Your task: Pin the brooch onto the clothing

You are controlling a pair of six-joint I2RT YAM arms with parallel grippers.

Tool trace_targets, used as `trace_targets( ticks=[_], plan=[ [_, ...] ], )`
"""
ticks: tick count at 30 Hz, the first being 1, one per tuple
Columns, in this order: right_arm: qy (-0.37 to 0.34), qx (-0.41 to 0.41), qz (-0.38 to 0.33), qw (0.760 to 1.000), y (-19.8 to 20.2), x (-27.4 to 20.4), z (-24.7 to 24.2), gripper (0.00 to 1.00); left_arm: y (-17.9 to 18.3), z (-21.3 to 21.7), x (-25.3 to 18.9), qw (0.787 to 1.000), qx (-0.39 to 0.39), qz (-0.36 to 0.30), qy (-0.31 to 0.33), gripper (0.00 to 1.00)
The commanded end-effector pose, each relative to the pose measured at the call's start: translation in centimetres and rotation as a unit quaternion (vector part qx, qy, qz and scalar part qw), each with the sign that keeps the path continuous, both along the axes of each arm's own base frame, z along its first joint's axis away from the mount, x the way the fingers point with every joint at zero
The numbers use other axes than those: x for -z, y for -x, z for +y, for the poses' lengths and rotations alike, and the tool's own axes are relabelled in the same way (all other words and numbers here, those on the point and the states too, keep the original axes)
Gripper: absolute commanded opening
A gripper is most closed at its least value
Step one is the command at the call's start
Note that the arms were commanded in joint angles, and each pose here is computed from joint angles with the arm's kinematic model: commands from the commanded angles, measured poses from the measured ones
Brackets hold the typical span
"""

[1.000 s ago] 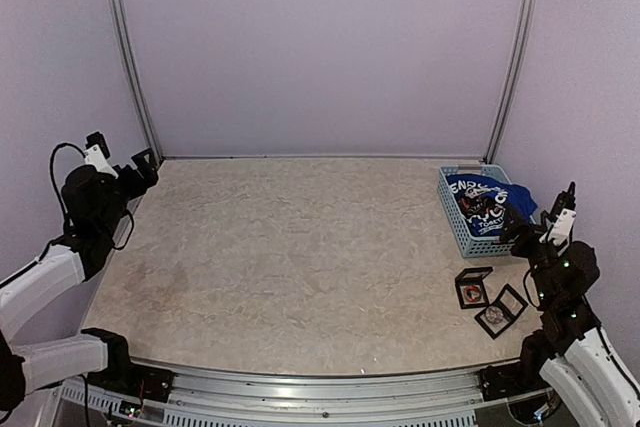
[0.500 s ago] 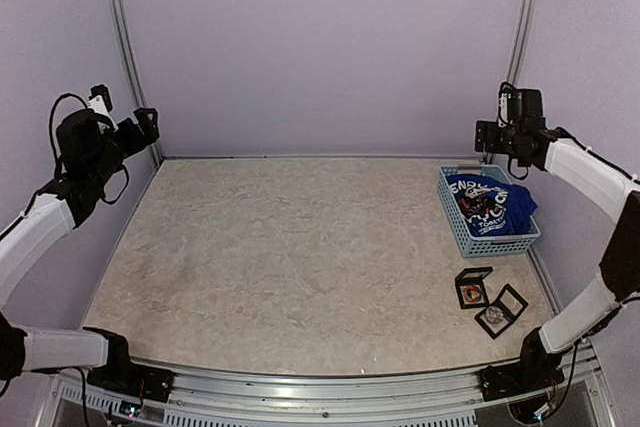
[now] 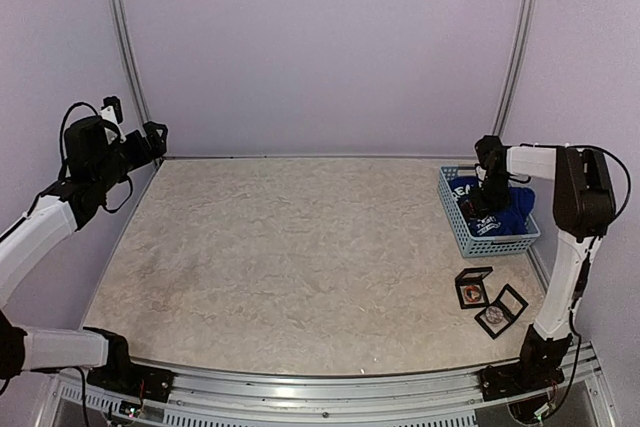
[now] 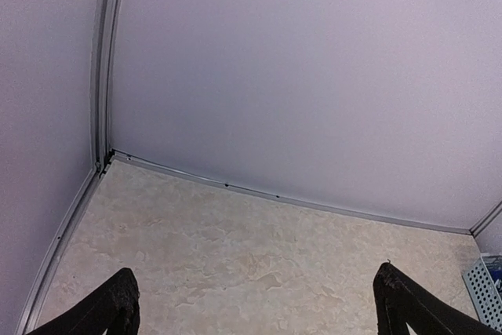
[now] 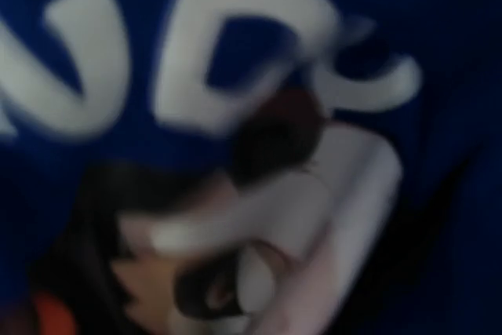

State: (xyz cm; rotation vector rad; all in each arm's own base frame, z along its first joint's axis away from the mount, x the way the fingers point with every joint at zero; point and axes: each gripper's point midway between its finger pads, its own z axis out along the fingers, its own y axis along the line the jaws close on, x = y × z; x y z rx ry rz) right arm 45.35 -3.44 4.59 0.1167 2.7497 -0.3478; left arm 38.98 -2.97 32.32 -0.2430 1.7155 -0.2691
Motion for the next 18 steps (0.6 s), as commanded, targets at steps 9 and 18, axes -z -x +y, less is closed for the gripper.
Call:
trace_targets(
  ticks=[9,18],
  plan=[
    [-0.055,-0.254,-0.375,0.89,0.5,-36.6,16.1,0.0,0.6,-0.8,-1.7,0.999,0.026,-0.027,0.003,0.99],
    [-0.364,-0.542,-0.411,0.636,13.3,-38.7,36.7,0.0,0.9,-0.4,-2.2,0.999,0.017,-0.034,-0.002,0.99]
  ],
)
